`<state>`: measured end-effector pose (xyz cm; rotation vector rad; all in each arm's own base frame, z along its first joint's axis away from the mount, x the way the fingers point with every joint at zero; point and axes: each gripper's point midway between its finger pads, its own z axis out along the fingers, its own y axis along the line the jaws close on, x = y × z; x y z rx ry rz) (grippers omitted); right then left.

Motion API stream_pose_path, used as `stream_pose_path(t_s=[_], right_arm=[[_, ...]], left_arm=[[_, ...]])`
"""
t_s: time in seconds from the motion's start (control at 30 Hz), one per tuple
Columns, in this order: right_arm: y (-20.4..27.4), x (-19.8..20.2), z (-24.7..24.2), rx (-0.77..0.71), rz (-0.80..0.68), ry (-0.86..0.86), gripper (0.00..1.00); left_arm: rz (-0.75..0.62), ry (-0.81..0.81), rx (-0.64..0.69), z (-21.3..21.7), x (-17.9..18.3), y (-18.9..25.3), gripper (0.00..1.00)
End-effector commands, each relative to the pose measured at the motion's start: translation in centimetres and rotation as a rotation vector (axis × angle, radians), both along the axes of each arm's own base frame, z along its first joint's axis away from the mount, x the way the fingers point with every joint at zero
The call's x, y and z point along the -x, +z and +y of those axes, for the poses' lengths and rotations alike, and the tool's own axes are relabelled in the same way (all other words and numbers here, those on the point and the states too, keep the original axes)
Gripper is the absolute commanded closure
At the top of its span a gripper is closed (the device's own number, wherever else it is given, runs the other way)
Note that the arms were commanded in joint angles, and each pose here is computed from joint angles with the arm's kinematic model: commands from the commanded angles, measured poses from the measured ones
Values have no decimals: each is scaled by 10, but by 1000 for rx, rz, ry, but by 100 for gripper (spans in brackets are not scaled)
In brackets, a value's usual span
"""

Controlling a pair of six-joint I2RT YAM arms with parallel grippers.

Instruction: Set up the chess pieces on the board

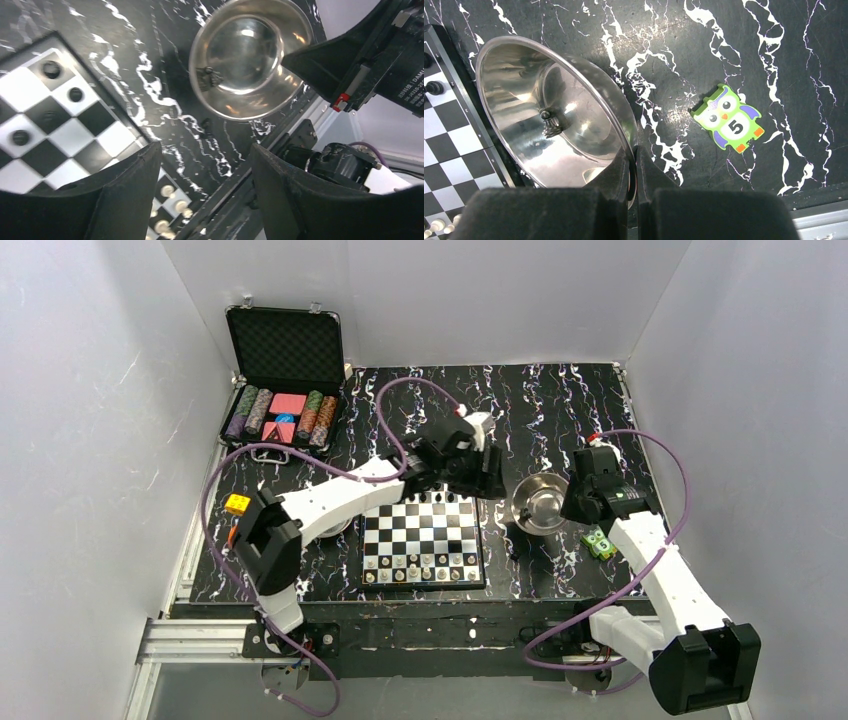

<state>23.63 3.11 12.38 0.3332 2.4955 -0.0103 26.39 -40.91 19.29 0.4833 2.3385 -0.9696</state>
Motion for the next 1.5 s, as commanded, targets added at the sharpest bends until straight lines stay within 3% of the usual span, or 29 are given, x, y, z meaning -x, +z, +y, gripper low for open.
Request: stream_pose_path(t_s=[0.0, 0.3, 0.73, 1.47], right_arm=[[20, -7, 0, 7, -61, -20, 99], [24, -6, -1, 4, -86, -47, 99], [44, -6, -3, -3, -175, -53, 99], [55, -10, -1, 39, -221, -38, 99]], left_arm=[[28, 29, 78, -36, 10, 23, 37], [158, 88, 127, -76, 14, 13, 44], [261, 134, 138, -96, 10, -6, 69], [334, 150, 74, -103, 15, -36, 67]])
